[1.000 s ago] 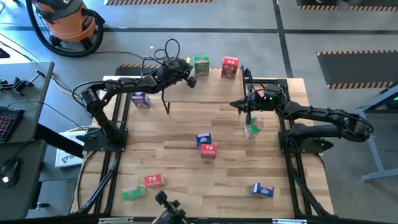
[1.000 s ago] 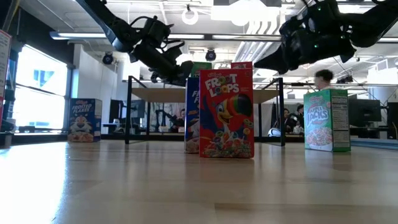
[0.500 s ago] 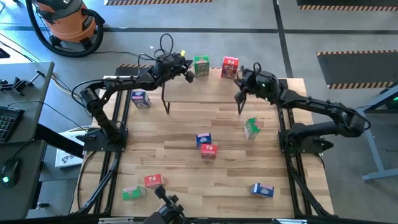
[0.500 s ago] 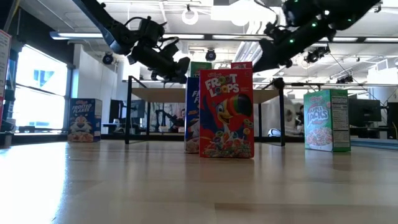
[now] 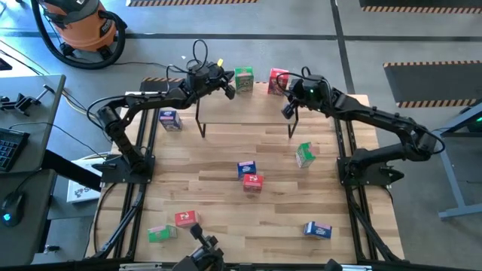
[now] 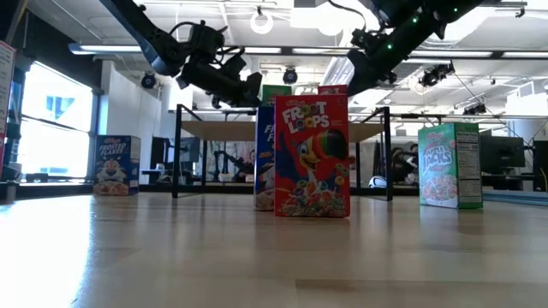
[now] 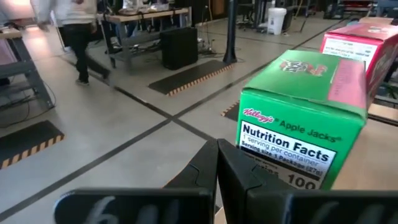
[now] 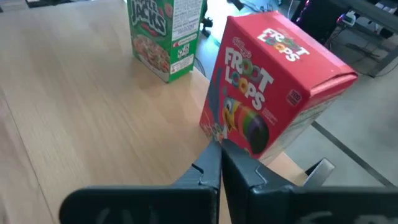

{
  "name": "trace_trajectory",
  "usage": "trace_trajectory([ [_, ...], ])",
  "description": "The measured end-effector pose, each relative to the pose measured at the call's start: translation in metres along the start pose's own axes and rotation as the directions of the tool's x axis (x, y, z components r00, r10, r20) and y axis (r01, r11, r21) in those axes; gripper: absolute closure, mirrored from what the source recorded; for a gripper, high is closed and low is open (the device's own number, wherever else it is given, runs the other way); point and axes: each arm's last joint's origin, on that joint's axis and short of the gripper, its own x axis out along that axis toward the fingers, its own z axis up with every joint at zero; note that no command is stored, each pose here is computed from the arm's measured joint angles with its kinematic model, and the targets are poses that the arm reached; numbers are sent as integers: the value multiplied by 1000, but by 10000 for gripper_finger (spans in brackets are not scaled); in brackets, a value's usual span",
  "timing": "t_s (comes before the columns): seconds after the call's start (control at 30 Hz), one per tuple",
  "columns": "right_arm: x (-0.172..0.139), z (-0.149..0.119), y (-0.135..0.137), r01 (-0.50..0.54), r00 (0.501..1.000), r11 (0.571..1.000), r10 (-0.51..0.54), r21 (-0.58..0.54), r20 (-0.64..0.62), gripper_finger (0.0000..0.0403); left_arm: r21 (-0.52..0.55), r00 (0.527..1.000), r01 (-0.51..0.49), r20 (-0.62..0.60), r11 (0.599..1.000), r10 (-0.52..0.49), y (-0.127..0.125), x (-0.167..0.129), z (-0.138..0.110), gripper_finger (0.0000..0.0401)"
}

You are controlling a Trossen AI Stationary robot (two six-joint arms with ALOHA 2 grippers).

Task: Stack cereal on shelf
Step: Adjust the green and red cereal box on the shelf

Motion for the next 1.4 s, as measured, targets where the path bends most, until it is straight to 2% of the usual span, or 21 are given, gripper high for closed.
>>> trace_trajectory([
  [0.37, 5, -4, 0, 6, 999, 1000, -5, 22, -39, 403, -34, 999, 21, 33, 999, -20, -1, 11, -11, 401],
  [0.7, 19, -11, -8, 135, 986, 991, -132, 23, -99, 403, -50, 998, 23, 54, 998, -20, 0, 11, -9, 401],
  [1.07, 20, 0, -17, 181, 983, 983, -181, -7, 22, 403, -66, 997, 47, 62, 997, -42, 0, 11, -8, 401],
  [1.3, 21, 1, -29, 202, 979, 979, -200, -42, 37, 403, -66, 997, 47, 64, 997, -42, 0, 11, -8, 401],
  [1.4, 21, 0, -36, 160, 986, 987, -159, -33, 47, 403, -69, 997, 47, 64, 997, -42, 0, 11, -8, 401],
])
